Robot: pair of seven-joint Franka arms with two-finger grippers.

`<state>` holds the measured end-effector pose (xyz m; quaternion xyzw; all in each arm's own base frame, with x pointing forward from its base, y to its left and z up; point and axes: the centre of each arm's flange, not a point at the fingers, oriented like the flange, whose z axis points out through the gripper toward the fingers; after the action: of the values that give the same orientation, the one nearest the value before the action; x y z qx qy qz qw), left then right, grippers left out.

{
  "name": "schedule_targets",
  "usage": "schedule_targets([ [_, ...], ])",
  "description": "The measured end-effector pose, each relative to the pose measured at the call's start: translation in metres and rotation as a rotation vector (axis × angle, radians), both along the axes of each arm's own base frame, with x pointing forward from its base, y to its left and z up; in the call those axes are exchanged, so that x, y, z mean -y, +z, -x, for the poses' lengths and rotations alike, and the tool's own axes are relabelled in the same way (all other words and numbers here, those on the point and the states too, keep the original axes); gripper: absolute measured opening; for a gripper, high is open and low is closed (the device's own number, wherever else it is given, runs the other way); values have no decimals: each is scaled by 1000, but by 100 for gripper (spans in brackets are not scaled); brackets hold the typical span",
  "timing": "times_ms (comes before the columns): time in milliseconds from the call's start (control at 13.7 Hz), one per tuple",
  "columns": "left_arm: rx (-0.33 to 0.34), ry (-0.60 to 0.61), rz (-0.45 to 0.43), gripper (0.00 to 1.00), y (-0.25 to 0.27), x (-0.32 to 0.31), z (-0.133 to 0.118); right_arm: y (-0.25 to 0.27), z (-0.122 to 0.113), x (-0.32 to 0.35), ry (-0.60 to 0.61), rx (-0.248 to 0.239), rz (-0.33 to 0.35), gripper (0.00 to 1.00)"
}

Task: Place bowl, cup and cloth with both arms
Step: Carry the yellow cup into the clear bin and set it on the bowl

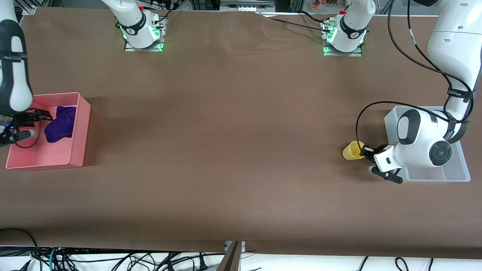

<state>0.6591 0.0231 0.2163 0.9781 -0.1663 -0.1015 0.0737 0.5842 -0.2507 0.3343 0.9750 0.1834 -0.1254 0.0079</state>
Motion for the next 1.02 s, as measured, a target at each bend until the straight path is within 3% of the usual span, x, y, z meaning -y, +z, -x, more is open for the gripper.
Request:
schedule_targets([
  [73, -1, 1, 0, 18, 0, 0, 0, 26, -10, -9, 5, 18, -18, 99],
  [219, -1, -1, 8, 5, 5, 6, -1, 79, -31, -42, -23, 52, -25, 100],
  [438, -14, 1, 0, 4, 20, 2, -5, 148, -46, -120, -143, 45, -26, 100],
  [657, -56, 3, -40, 4, 86, -15, -3, 210, -44, -198, -227, 68, -24, 100],
  [876, -86, -30, -126, 4, 152, -63, 13, 240, -36, -250, -270, 106, -26, 100],
  [1022, -93, -64, -196, 4, 166, -110, 23, 246, -35, -266, -257, 128, -33, 100],
])
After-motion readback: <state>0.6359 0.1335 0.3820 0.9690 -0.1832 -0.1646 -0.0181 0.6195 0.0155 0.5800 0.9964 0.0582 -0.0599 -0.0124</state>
